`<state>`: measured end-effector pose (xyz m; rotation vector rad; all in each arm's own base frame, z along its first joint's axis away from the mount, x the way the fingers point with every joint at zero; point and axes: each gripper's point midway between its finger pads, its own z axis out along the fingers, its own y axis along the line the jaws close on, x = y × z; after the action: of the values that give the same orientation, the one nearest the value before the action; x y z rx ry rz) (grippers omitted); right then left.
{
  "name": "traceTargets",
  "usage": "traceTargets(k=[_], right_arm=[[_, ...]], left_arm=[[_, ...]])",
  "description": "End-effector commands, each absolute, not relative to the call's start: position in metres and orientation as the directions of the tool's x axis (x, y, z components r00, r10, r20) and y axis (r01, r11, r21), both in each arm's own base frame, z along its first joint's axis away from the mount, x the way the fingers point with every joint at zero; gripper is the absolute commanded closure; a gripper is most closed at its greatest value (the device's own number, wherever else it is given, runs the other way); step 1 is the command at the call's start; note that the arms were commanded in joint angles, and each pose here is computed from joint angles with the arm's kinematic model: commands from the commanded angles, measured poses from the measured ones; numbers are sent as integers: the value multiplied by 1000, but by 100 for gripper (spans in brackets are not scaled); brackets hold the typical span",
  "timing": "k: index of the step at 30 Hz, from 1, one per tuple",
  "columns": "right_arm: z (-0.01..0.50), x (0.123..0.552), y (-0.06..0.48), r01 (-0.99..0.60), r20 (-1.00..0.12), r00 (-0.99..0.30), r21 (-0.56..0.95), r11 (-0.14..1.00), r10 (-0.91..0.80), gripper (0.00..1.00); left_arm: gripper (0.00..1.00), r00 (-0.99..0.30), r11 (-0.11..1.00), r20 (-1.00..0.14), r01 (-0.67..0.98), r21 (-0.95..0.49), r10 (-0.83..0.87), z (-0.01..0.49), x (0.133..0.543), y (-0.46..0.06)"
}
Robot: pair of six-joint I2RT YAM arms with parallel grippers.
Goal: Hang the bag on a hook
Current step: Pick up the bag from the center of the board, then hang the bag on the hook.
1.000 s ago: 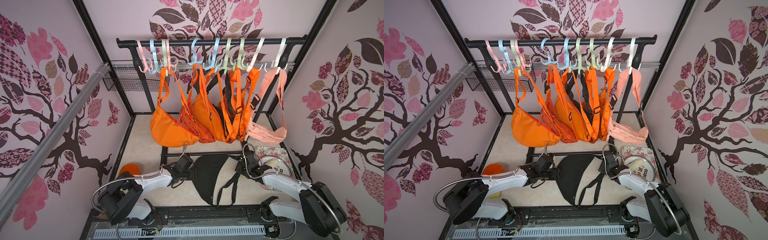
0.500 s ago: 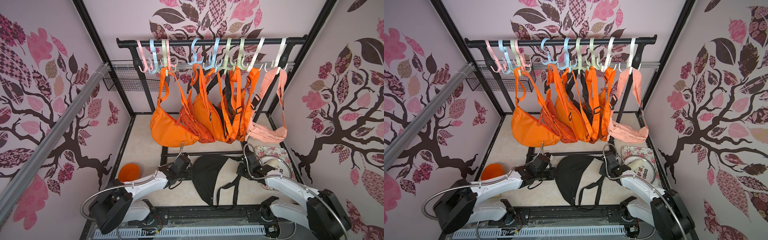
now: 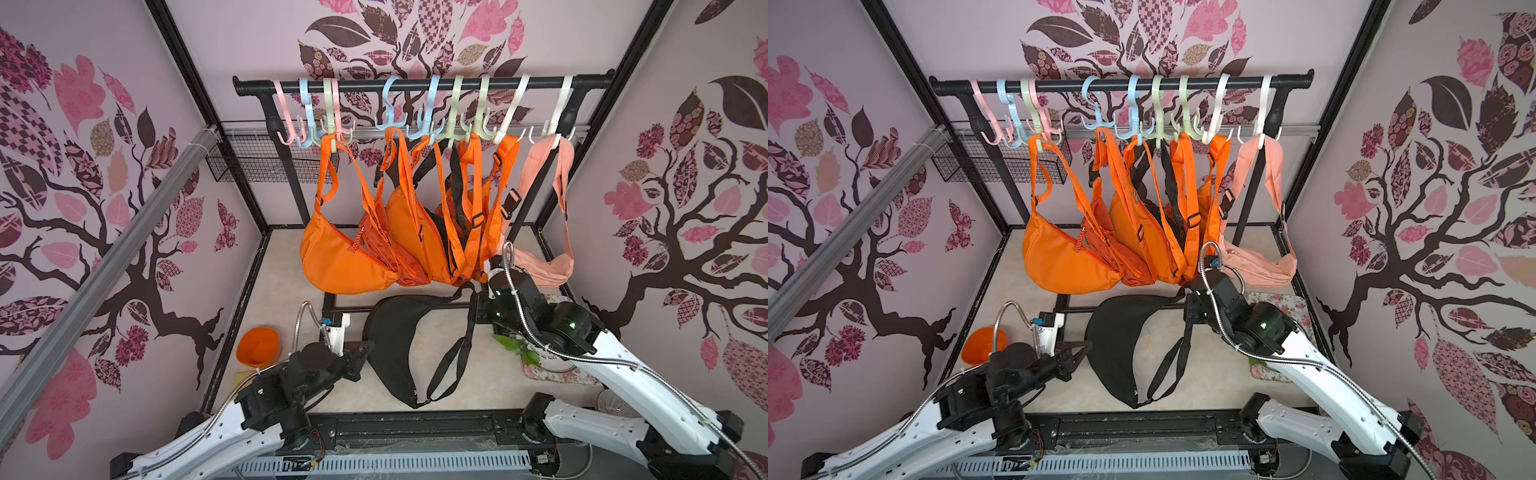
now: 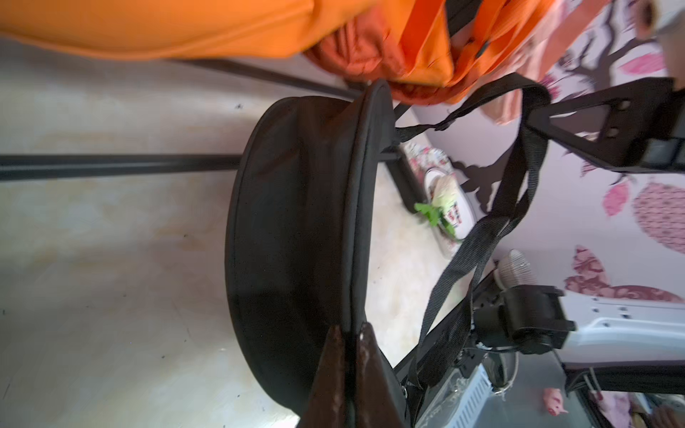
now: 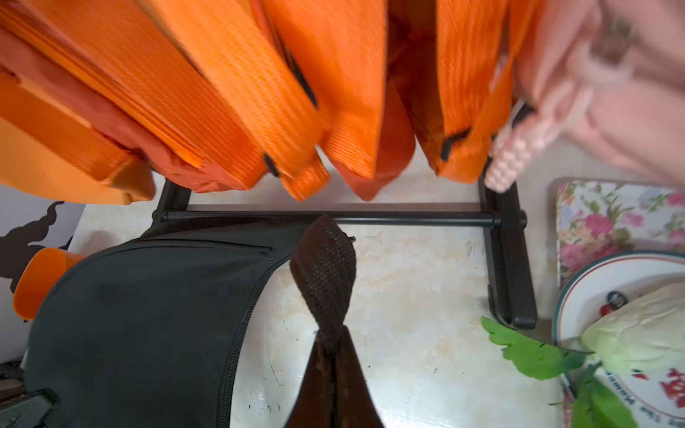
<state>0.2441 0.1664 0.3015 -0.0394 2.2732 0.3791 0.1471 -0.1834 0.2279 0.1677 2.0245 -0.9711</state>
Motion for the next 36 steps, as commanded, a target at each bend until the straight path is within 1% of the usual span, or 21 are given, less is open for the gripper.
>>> traceTargets(k=[1,6,8,11,15,19,21,23,26,29,31,33,36], right_arm=[[335,247,151,-159,-775,-632,113,981,-13,100],[399,252,173,-302,-845,-527,91,949,-87,100],[435,250,191,-363,-888,-430,6,932,-162,100],[492,253,215,-391,-942,-244,-123,912,-232,100],[558,268,234,-384,-975,-83,-159,910,-205,100],[614,275,263,-425,-985,96,-169,889,-141,100],[630,279,278,-436,-977,178,-185,881,-117,100],[644,289,282,-378,-963,249,-194,905,-102,100],[663,300,280,-298,-941,327,-191,935,-88,100],[672,316,281,-272,-933,351,-180,945,-77,100],[669,327,285,-253,-930,355,-195,947,-97,100],[661,338,288,-253,-934,343,-189,949,-95,100],[652,359,280,-270,-949,309,-142,952,-54,100]], left_arm=[[100,-503,692,-798,445,-569,-332,279,149,-152],[100,-441,686,-848,520,-508,-294,327,141,-142],[100,-389,655,-864,567,-499,-320,356,134,-136],[100,-278,627,-880,621,-470,-385,393,125,-114],[100,-119,617,-875,664,-422,-470,437,110,-78],[100,21,664,-876,661,-349,-482,476,95,-53],[100,78,710,-885,631,-312,-458,491,93,-47],[100,139,746,-884,604,-282,-447,506,89,-37],[100,171,765,-890,594,-249,-422,518,89,-36],[100,176,775,-901,591,-227,-398,525,95,-42],[100,174,785,-911,582,-212,-375,528,101,-48],[100,170,796,-921,572,-197,-351,530,109,-54],[100,170,808,-933,563,-173,-318,536,118,-63]])
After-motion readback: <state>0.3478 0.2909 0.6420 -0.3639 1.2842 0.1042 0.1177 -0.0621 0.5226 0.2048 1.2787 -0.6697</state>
